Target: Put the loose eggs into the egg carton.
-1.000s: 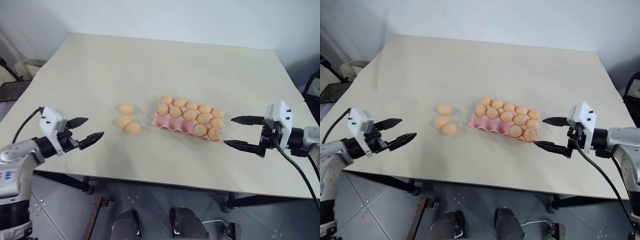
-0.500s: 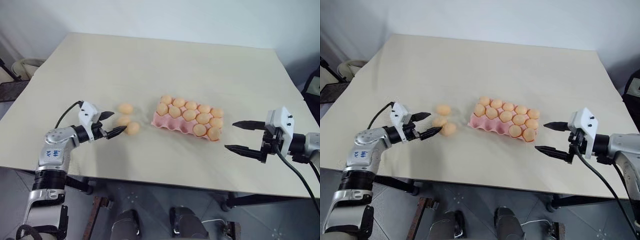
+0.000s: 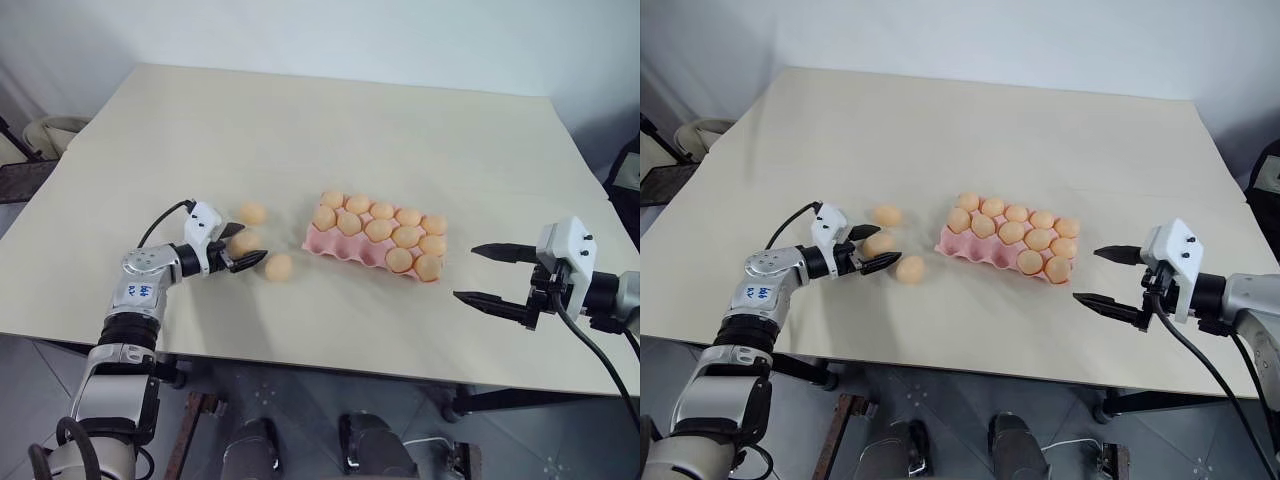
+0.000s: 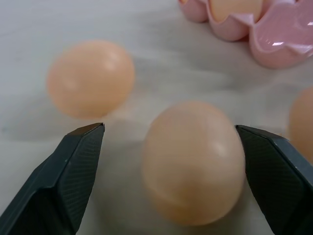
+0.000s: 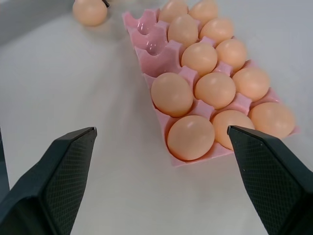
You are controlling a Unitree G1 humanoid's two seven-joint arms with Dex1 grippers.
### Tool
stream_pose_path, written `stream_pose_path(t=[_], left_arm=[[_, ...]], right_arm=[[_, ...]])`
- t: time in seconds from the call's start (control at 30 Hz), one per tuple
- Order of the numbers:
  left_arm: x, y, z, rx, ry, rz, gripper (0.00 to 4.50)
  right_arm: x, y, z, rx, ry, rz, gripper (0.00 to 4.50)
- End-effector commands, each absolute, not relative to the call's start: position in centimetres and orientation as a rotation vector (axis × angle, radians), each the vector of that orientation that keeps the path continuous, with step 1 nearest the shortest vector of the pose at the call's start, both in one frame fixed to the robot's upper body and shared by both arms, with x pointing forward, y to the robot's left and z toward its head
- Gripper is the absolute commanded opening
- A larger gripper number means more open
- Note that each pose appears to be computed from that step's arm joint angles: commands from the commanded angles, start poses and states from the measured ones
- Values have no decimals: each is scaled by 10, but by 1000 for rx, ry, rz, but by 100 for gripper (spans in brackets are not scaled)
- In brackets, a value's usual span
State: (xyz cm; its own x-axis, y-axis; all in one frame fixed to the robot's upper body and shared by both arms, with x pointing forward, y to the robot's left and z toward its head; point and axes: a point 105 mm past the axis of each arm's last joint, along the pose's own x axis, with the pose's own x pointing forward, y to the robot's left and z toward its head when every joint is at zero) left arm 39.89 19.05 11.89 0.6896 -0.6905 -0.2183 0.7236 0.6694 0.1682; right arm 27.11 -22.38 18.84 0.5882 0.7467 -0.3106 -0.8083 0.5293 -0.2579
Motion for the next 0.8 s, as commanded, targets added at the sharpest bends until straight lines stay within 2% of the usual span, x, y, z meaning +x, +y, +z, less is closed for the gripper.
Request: stream_pose_path(t=[0.03, 0.17, 0.53, 0.8], left_arm=[[403, 189, 131, 270, 100, -798, 332], [401, 190, 135, 274, 75, -807, 203], [373, 174, 178, 277, 21, -965, 203], [367, 121, 215, 293, -53, -1150, 203]], right_arm=[[269, -224, 199, -414, 128, 925, 450], [270, -223, 199, -412, 128, 922, 450], [271, -223, 197, -409, 128, 921, 450], [272, -220, 196, -403, 116, 916, 450]])
